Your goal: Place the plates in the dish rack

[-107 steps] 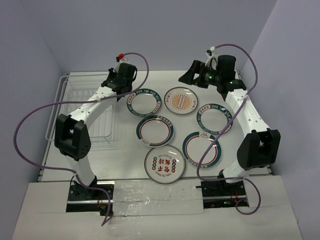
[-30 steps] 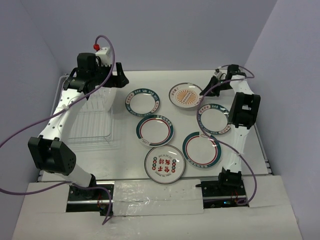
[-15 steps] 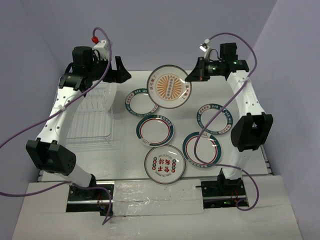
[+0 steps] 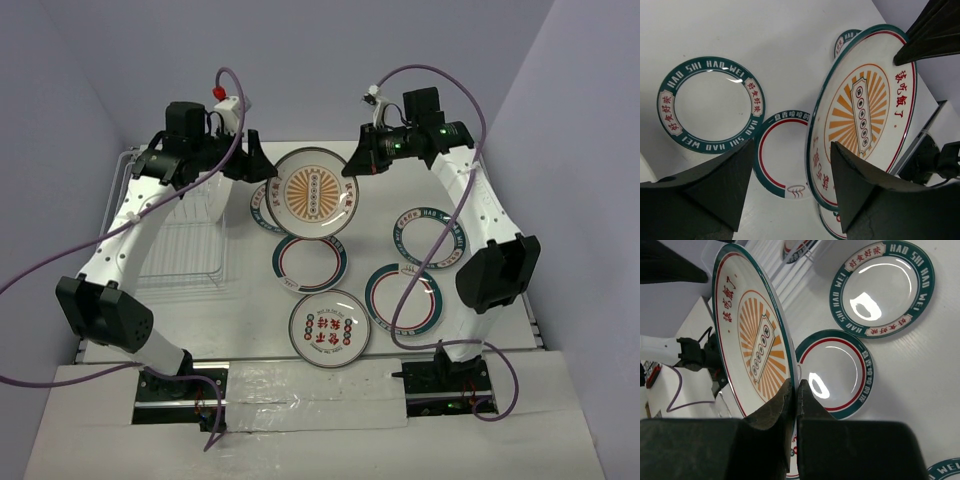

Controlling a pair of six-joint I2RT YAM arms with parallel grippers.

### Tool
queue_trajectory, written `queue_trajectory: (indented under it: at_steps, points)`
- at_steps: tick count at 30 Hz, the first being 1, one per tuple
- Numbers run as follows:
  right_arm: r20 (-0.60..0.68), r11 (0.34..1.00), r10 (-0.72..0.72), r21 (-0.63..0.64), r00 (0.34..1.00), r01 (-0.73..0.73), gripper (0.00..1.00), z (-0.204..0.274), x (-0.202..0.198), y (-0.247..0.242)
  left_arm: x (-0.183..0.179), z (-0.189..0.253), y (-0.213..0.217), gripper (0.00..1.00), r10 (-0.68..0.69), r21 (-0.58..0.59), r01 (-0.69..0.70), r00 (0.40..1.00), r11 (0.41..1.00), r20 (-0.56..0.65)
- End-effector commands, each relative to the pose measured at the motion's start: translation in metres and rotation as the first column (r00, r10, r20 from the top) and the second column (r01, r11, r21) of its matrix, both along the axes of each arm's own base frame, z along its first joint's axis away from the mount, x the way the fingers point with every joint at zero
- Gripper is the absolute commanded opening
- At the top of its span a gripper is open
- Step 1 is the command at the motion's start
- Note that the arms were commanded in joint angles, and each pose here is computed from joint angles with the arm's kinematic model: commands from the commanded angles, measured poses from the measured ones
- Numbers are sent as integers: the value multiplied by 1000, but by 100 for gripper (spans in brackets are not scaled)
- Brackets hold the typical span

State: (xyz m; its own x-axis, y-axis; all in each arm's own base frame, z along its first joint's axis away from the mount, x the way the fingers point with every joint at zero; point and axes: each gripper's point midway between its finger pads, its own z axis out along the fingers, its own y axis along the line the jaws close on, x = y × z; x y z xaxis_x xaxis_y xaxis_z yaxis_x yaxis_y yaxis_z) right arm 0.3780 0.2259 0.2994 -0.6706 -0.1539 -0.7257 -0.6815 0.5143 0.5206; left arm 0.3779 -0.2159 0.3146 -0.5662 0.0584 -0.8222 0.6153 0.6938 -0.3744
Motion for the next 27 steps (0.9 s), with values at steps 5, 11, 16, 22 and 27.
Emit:
queue_trajectory:
  at_steps: [5,11,16,22,27]
  points:
    - [131,994,71,69,989,-80,0,56,-33,16,-19,-5,-13,62,-97,-44,95,994,994,-46]
    - [165,992,84,78,983,-98,0,65,-37,24,-38,-6,-20,27,-184,-94,176,980,980,-80]
    - [149,993,60,93,987,-74,0,66,-34,26,-45,1,-17,0,-190,-147,174,976,974,-104]
    - [133,995,-12,99,991,-2,100,67,-26,21,-21,38,45,0,72,-131,-72,997,989,-8]
    - [148,990,-84,123,985,66,100,73,-17,10,-12,102,127,0,418,-151,-395,891,906,178]
